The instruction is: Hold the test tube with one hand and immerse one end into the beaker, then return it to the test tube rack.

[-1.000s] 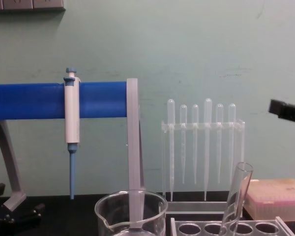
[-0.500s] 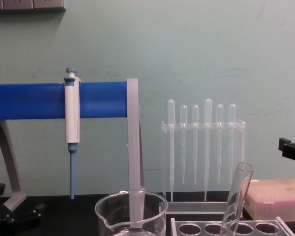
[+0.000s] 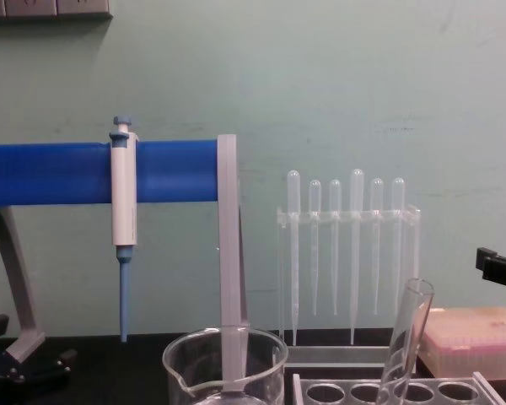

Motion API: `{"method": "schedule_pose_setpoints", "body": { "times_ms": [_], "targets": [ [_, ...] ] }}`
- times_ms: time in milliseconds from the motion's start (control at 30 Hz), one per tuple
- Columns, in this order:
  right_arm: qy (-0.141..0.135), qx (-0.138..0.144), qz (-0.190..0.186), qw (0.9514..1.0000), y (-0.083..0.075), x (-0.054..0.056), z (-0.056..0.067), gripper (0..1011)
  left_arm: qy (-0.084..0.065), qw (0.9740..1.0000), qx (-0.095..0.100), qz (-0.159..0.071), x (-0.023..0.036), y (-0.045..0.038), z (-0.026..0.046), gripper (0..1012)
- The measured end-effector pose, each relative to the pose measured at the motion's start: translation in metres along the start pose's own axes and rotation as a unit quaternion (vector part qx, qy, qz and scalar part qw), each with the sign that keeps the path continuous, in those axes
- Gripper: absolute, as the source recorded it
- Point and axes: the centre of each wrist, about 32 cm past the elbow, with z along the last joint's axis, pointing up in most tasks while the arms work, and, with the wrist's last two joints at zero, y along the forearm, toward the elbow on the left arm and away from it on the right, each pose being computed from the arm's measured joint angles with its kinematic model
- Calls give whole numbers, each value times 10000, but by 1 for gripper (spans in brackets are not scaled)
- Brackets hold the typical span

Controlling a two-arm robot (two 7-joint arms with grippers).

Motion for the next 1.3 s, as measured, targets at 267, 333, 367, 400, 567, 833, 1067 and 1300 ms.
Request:
{"method": "schedule_pose_setpoints", "body": {
  "times_ms": [267, 333, 367, 400, 567, 833, 1067, 1300],
  "targets": [
    [-20, 27, -11, 10000, 1, -4, 0, 1002, 0, 10000, 0, 0, 0, 0, 0, 1000],
    [-25, 34, -12, 10000, 1, -5, 1, 1002, 0, 10000, 0, 0, 0, 0, 0, 1000],
    [-26, 36, -12, 10000, 1, -6, 1, 1002, 0, 10000, 0, 0, 0, 0, 0, 1000],
    [-27, 39, -13, 10000, 1, -6, 1, 1002, 0, 10000, 0, 0, 0, 0, 0, 1000],
    [-30, 44, -15, 10000, 1, -8, 2, 1002, 0, 10000, 0, 0, 0, 0, 0, 1000],
    [-33, 50, -18, 10000, 1, -10, 2, 1002, 0, 10000, 0, 0, 0, 0, 0, 1000],
    [-37, 54, -22, 10000, 1, -10, 2, 1002, 0, 10000, 0, 0, 0, 0, 0, 1000],
    [-39, 56, -21, 10000, 1, -11, 2, 1002, 0, 10000, 0, 0, 0, 0, 0, 1000]
  ]
}}
